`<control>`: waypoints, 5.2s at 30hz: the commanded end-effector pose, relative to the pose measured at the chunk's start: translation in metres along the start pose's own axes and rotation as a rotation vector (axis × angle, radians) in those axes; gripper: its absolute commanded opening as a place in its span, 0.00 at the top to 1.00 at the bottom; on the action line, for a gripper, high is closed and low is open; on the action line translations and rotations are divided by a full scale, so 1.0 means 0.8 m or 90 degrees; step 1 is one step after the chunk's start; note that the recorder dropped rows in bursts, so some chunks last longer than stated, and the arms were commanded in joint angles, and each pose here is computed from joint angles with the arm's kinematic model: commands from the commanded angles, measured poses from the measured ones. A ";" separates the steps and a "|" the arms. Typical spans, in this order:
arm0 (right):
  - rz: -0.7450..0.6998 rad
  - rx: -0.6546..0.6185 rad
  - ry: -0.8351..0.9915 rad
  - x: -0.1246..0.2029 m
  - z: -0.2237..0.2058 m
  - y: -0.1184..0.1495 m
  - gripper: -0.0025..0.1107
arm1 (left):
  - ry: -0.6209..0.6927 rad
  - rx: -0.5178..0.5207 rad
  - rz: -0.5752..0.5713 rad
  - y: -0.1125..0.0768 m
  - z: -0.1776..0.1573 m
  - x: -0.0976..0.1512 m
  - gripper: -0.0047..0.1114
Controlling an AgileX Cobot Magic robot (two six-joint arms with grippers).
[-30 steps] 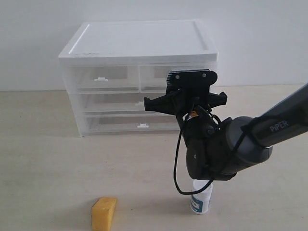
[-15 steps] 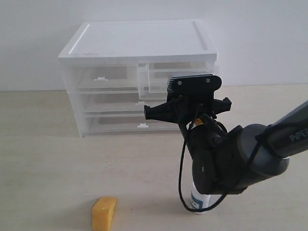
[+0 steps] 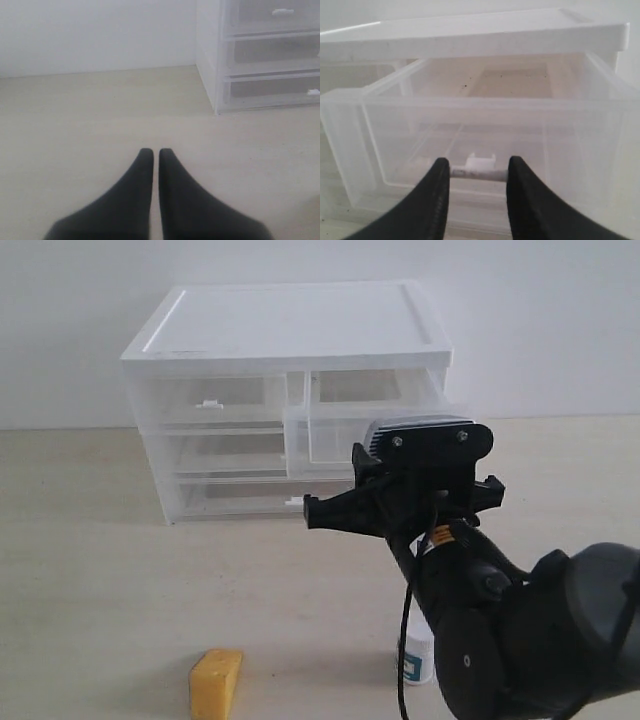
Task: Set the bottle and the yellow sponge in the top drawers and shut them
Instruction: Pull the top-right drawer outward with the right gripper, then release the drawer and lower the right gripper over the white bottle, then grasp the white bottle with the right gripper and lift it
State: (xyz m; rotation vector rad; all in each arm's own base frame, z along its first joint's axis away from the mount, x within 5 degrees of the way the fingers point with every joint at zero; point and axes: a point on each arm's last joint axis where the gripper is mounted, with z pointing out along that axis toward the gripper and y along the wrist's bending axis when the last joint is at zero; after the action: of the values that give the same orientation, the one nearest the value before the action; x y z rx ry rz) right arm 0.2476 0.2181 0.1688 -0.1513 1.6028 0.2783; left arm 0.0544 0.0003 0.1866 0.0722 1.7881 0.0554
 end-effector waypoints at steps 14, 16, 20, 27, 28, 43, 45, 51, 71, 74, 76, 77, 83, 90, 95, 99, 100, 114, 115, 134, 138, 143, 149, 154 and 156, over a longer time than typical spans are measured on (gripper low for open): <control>-0.041 -0.006 0.019 0.017 -0.052 0.026 0.98 | -0.006 -0.003 0.005 0.000 0.000 0.000 0.92; -0.041 0.005 0.022 0.017 -0.052 0.024 0.98 | -0.006 -0.003 0.005 0.000 0.000 0.000 0.92; -0.036 0.033 0.028 0.017 -0.053 0.019 0.98 | -0.006 -0.003 0.005 0.000 0.000 0.000 0.92; -0.052 0.048 0.033 0.018 -0.053 0.016 0.98 | -0.006 -0.003 0.005 0.000 0.000 0.000 0.92; -0.052 0.049 0.034 0.018 -0.053 0.016 0.98 | -0.006 -0.003 0.005 0.000 0.000 0.000 0.92; -0.013 0.036 0.014 -0.015 -0.063 0.012 0.46 | -0.006 -0.003 0.005 0.000 0.000 0.000 0.92; -0.001 0.023 0.037 -0.021 -0.068 0.010 0.46 | -0.006 -0.003 0.005 0.000 0.000 0.000 0.92; -0.002 -0.032 0.115 -0.033 -0.088 0.005 0.46 | -0.006 -0.003 0.005 0.000 0.000 0.000 0.92; -0.187 -0.120 0.445 -0.012 -0.120 0.005 0.46 | -0.006 -0.003 0.005 0.000 0.000 0.000 0.92; -0.246 -0.148 0.445 -0.021 -0.115 0.013 0.46 | -0.006 -0.003 0.005 0.000 0.000 0.000 0.92; -0.238 -0.150 0.436 -0.026 -0.112 0.017 0.46 | -0.006 -0.003 0.005 0.000 0.000 0.000 0.92; -0.235 -0.151 0.431 -0.030 -0.110 0.019 0.46 | -0.006 -0.003 0.005 0.000 0.000 0.000 0.92; -0.260 -0.088 0.398 -0.044 -0.100 0.014 0.46 | -0.006 -0.003 0.005 0.000 0.000 0.000 0.92; -0.232 0.007 0.404 -0.053 -0.069 -0.034 0.46 | -0.006 -0.003 0.005 0.000 0.000 0.000 0.92; -0.121 -0.013 0.433 -0.050 -0.048 -0.076 0.46 | -0.011 -0.003 0.005 0.000 0.000 -0.001 0.92; -0.022 -0.076 0.447 -0.046 -0.042 -0.097 0.47 | -0.013 -0.003 0.005 0.000 0.000 -0.001 0.92; -0.008 -0.075 0.446 -0.047 -0.042 -0.104 0.47 | -0.013 -0.003 0.005 0.000 0.000 -0.001 0.92; 0.132 -0.192 0.618 -0.071 -0.045 -0.148 0.47 | -0.014 -0.003 0.005 0.000 0.000 -0.001 0.92; 0.135 -0.188 0.636 -0.073 -0.045 -0.147 0.47 | -0.014 -0.003 0.005 0.000 0.000 -0.001 0.92; -0.115 -0.155 0.694 -0.059 -0.069 -0.045 0.47 | -0.014 -0.003 0.005 0.000 0.000 -0.001 0.92; -0.114 -0.146 0.689 -0.055 -0.060 -0.039 0.47 | -0.014 -0.003 0.005 0.000 0.000 -0.001 0.92; -0.122 -0.133 0.713 -0.040 -0.044 -0.034 0.47 | -0.014 -0.003 0.005 0.000 0.000 -0.001 0.92; -0.128 -0.132 0.723 -0.015 -0.024 -0.028 0.47 | -0.014 -0.003 0.005 0.000 0.000 -0.001 0.92; -0.128 -0.132 0.722 -0.015 -0.023 -0.028 0.52 | -0.014 -0.003 0.005 0.000 0.000 -0.001 0.92; -0.129 -0.132 0.722 -0.015 -0.024 -0.028 0.63 | -0.014 -0.003 0.005 0.000 0.000 -0.001 0.92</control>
State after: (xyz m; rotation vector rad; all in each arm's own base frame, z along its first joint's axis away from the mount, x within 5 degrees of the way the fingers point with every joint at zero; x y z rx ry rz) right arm 0.2344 0.1895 0.1770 -0.7192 2.6650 0.2031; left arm 0.0547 0.0002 0.1883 0.0720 1.7692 0.0553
